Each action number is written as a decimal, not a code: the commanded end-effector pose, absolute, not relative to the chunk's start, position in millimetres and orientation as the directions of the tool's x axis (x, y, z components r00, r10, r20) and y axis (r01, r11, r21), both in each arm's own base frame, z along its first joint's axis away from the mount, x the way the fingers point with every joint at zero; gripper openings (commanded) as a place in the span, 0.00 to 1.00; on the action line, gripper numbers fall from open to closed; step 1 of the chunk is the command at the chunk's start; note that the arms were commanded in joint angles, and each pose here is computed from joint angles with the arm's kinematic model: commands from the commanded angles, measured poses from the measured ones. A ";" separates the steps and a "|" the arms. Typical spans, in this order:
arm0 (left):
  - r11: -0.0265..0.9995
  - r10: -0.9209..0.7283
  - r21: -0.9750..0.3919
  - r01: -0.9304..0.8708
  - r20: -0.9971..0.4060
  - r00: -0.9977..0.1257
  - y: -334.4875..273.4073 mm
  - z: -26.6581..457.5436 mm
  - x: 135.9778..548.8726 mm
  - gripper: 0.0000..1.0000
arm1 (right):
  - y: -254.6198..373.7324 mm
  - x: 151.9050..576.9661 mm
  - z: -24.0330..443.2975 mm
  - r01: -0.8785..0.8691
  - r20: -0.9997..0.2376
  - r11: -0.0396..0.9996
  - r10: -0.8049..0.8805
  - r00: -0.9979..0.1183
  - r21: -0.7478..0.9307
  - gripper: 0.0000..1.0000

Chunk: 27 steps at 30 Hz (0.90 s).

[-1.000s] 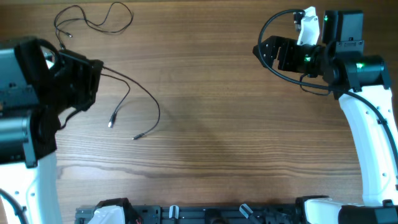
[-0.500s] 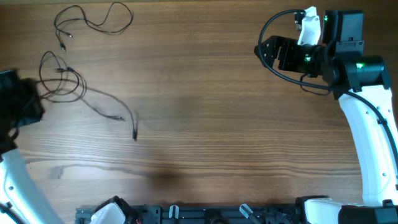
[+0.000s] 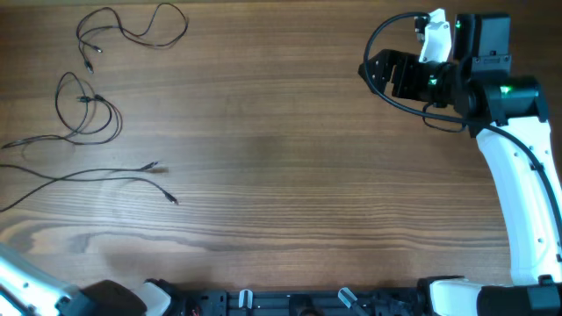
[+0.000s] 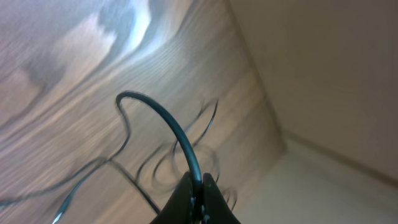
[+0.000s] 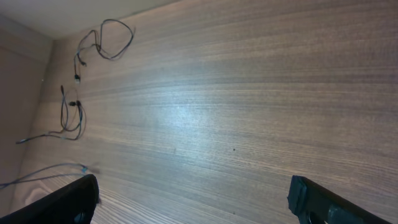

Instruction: Untangle cables

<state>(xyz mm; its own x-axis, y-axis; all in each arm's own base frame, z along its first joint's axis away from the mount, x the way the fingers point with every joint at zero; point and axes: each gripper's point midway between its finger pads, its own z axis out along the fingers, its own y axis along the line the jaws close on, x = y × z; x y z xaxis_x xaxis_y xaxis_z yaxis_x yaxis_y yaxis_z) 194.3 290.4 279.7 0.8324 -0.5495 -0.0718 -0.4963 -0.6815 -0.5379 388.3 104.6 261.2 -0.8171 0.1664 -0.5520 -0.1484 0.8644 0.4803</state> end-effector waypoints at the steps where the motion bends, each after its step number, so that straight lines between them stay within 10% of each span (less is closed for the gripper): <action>1: -0.699 -0.425 -0.527 -0.483 -0.238 0.874 331.1 265.5 176.7 0.04 | 104.4 394.4 249.0 -0.128 -0.531 0.869 0.169 -0.831 0.478 1.00; 8: -0.742 -0.367 -0.407 -0.532 -0.417 0.831 368.0 217.7 167.6 0.04 | 105.0 401.0 238.8 -0.118 -0.515 0.869 0.170 -0.840 0.480 1.00; 27: -0.392 -0.722 -0.160 -0.906 -0.557 0.411 438.7 106.4 234.8 0.04 | 105.0 401.0 238.8 -0.095 -0.502 0.864 0.194 -0.843 0.494 1.00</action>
<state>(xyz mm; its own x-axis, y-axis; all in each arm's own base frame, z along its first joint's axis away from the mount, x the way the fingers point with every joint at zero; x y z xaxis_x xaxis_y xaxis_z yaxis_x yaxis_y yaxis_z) 227.3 439.0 119.9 0.4888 -0.6725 -0.5556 -0.8653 -0.4545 -0.2112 398.1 105.4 245.9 -0.8358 0.1882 -0.5158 -0.1124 0.8608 0.4964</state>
